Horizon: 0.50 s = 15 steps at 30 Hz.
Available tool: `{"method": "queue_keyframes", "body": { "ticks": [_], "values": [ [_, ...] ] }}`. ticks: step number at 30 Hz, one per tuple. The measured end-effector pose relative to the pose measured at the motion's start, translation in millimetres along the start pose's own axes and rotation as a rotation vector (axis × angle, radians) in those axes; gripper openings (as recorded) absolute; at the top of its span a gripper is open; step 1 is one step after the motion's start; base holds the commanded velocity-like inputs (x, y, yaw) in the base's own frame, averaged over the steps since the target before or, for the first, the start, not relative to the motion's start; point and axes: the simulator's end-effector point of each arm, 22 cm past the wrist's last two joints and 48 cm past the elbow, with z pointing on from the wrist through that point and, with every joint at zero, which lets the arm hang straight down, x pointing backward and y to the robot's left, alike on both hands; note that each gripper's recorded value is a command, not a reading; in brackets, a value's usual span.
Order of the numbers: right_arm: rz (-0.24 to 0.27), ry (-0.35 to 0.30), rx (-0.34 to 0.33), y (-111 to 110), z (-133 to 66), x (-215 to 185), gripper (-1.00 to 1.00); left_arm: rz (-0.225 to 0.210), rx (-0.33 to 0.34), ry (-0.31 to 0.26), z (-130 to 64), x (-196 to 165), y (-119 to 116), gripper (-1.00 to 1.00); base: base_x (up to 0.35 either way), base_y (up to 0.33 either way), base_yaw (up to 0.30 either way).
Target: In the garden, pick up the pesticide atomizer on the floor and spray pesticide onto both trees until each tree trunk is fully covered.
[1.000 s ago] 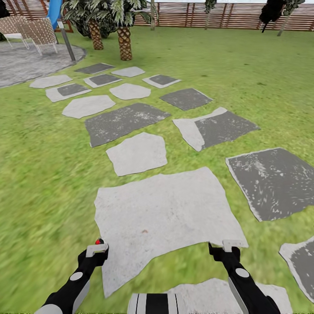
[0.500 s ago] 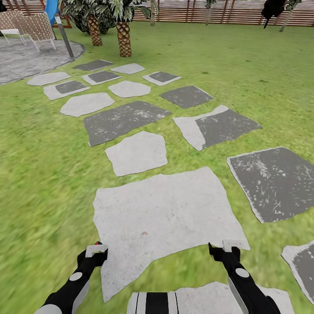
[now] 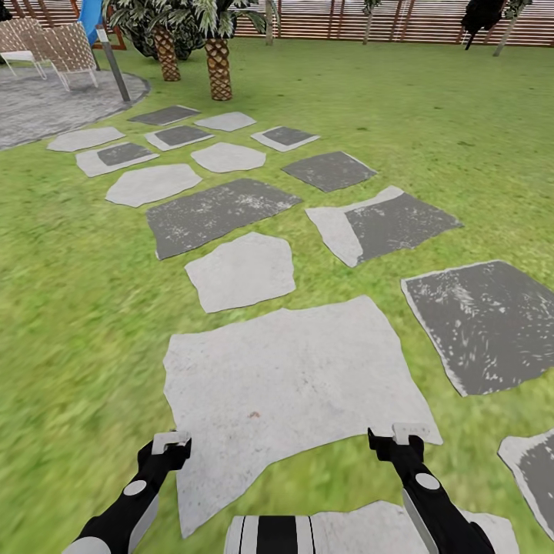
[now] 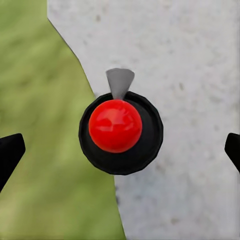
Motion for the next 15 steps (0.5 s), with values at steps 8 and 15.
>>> {"method": "queue_keyframes", "body": {
  "ticks": [8,15],
  "values": [
    [-0.002,0.016,-0.001,0.8,2.8,9.0,1.00,0.003,0.002,0.015,2.7,8.7,-0.3,1.00,0.000,0.000,0.000],
    [-0.003,0.025,-0.001,1.2,4.1,14.0,1.00,0.007,-0.001,0.023,4.1,13.5,2.0,1.00,0.000,0.000,0.000]
  ]
}}
